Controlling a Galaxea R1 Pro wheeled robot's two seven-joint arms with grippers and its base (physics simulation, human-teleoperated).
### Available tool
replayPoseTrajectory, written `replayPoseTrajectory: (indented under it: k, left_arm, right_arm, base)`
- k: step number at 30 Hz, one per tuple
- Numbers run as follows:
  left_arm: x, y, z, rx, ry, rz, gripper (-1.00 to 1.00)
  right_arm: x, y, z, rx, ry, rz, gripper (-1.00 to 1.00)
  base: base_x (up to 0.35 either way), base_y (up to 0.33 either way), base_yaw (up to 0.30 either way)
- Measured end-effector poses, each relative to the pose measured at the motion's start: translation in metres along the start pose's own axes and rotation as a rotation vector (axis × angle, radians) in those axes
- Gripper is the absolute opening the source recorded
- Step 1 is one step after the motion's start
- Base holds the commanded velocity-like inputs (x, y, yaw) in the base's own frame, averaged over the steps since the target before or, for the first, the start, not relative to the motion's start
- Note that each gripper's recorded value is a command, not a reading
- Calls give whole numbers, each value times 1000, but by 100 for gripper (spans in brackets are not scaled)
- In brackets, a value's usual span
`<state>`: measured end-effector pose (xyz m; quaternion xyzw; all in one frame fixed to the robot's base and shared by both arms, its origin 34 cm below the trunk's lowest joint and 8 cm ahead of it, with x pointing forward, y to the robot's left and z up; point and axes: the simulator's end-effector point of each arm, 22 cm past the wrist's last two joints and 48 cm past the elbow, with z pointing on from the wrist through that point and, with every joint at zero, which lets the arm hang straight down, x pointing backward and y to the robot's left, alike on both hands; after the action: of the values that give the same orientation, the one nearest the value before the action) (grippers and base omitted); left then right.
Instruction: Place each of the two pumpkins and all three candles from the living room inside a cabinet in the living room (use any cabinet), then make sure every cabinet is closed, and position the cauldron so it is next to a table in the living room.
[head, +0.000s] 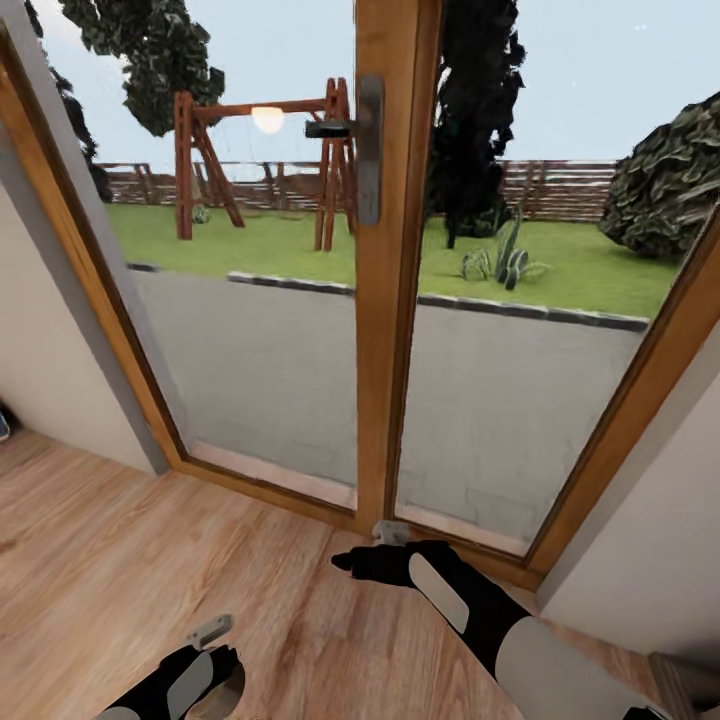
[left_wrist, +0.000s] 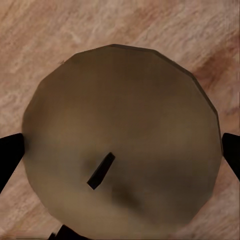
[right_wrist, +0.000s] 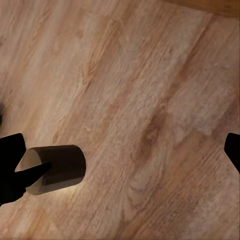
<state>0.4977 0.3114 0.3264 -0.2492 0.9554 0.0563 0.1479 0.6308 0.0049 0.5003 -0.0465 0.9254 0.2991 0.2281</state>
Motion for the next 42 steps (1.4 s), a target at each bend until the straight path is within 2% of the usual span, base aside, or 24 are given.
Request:
replayPoseTrajectory:
  k: [17,27,35,42]
  left_arm:
    - [-15,-4,-32,1,1,0,-100]
    - [-24,-5,-51,1,1,0,-100]
    - [-31,-6,-65,-1,2,1,-100]
    - [-36,-6,-78,-1,2,1,-100]
  right_arm:
    - [-16,11,-21,13,12,7,100]
    - [-20,23,-32,18,29,-15,100]
    - [-23,20,-41,41,41,-9,100]
    - [-37,18,-49,61,-1,-2,100]
  base:
    - [0,0,289]
    - [0,0,291]
    - [0,0,291]
    - [0,0,291]
